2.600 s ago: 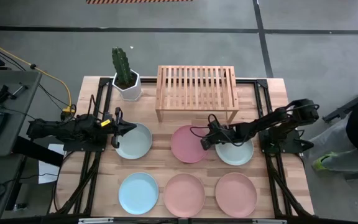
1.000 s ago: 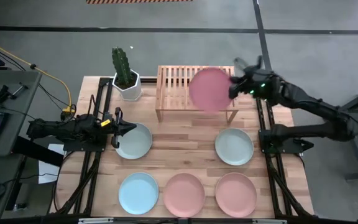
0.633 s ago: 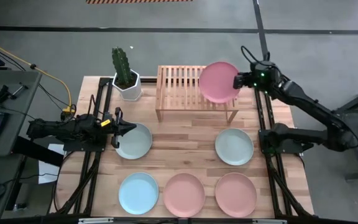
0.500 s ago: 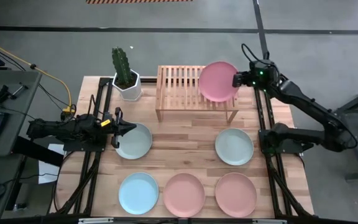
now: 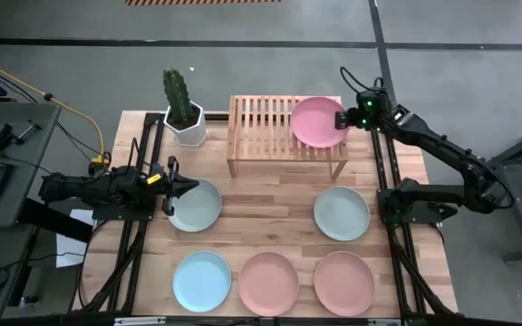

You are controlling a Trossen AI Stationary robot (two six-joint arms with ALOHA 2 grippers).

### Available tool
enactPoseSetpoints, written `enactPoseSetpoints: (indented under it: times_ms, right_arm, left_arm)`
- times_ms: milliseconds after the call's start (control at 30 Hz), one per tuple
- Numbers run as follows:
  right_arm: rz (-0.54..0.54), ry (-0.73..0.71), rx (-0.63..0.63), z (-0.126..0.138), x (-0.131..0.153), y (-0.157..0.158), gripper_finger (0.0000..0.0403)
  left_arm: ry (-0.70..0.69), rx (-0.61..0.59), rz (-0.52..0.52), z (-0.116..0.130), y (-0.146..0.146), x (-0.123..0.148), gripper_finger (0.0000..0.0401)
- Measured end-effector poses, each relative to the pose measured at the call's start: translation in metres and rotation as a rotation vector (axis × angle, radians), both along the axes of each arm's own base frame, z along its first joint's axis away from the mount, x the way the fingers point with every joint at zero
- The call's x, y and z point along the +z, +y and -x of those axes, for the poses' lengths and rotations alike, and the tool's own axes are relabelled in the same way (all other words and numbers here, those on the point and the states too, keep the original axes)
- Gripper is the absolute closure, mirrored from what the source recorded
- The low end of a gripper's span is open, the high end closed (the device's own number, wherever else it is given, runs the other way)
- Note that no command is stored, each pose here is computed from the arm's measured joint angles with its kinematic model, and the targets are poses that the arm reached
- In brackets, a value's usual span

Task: Place and stack plates onto a shelf
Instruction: Put the pink plate on the shelf, then put the left light blue plate on the shelf

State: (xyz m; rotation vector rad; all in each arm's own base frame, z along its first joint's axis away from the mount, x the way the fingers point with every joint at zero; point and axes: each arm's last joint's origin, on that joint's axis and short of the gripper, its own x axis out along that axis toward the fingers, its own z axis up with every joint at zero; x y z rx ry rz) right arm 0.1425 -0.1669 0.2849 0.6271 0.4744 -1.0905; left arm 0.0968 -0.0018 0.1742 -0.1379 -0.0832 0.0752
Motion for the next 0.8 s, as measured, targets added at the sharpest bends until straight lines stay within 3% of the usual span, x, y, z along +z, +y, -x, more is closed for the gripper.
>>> enactPoseSetpoints:
  times_ms: [367,800]
  right_arm:
    - [0.000,0.035,-0.001,-0.001,-0.003,-0.001,0.0391]
    - [0.063,0.030,0.046,0.009,0.013,0.016,0.0262]
  left_arm:
    - [0.000,0.000,0.000,0.000,0.000,0.000,0.0401]
    - [0.000,0.000,0.000,0.000,0.000,0.000,0.0401]
